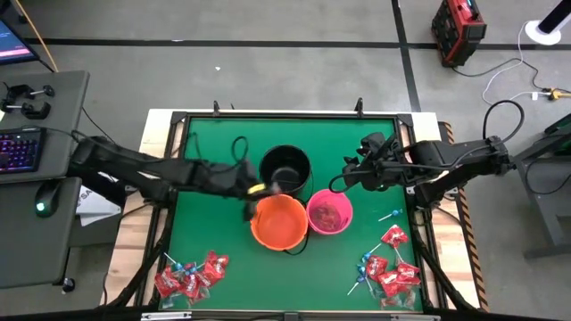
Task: Sort candy by brand, put in halloween buckets
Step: Put the red gummy into the pink bucket
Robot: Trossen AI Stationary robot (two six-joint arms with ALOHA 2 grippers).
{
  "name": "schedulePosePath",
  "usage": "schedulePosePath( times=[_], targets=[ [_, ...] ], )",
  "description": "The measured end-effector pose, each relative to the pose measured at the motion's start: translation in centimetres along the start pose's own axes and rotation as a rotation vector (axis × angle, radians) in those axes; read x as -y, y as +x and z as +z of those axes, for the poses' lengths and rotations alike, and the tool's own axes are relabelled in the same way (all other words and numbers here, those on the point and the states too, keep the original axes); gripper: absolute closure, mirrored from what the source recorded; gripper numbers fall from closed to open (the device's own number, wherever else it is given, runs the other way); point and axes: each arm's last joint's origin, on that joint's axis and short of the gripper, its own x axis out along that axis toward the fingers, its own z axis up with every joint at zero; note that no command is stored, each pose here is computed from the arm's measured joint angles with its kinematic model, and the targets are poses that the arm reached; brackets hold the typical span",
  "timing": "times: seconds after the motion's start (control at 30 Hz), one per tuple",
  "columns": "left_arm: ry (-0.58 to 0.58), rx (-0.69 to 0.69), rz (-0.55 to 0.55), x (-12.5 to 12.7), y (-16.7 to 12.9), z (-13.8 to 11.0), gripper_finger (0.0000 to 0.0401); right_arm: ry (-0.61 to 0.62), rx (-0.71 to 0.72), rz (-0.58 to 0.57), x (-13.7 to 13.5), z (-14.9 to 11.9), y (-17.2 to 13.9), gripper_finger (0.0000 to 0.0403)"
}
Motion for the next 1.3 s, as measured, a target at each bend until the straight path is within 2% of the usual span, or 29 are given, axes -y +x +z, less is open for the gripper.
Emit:
schedulePosePath(
  times=[0.17,0.3,0.53,0.73,0.93,1.17,1.3],
  targets=[
    [0.031,0.134,-0.085,-0.1,5.4,-0.2,0.0401,0.004,0.003,0.004,0.0,0.0,0.0,0.0188],
    [0.051,0.252,-0.113,-0.2,9.0,-1.0,0.0401,0.01,0.003,0.004,0.0,0.0,0.0,0.0188],
    [-0.021,0.379,-0.154,-0.6,13.1,-2.8,0.0401,0.031,0.003,0.004,0.0,0.0,0.0,0.0188],
    [0.0,0.297,-0.14,-0.4,16.2,-3.6,0.0386,0.035,0.013,0.003,-0.1,0.1,0.0,0.0188],
    [0.073,0.129,-0.118,0.3,18.2,-3.0,0.0318,0.036,0.018,0.003,-0.1,0.1,0.0,0.0188],
    [0.136,0.036,-0.097,1.0,18.3,-0.5,0.0223,0.032,0.017,0.002,-0.1,0.1,0.0,0.0188],
    [0.139,-0.125,-0.154,0.7,17.0,1.2,0.0198,0.024,-0.002,0.004,0.0,0.0,0.0,0.0188]
  ],
)
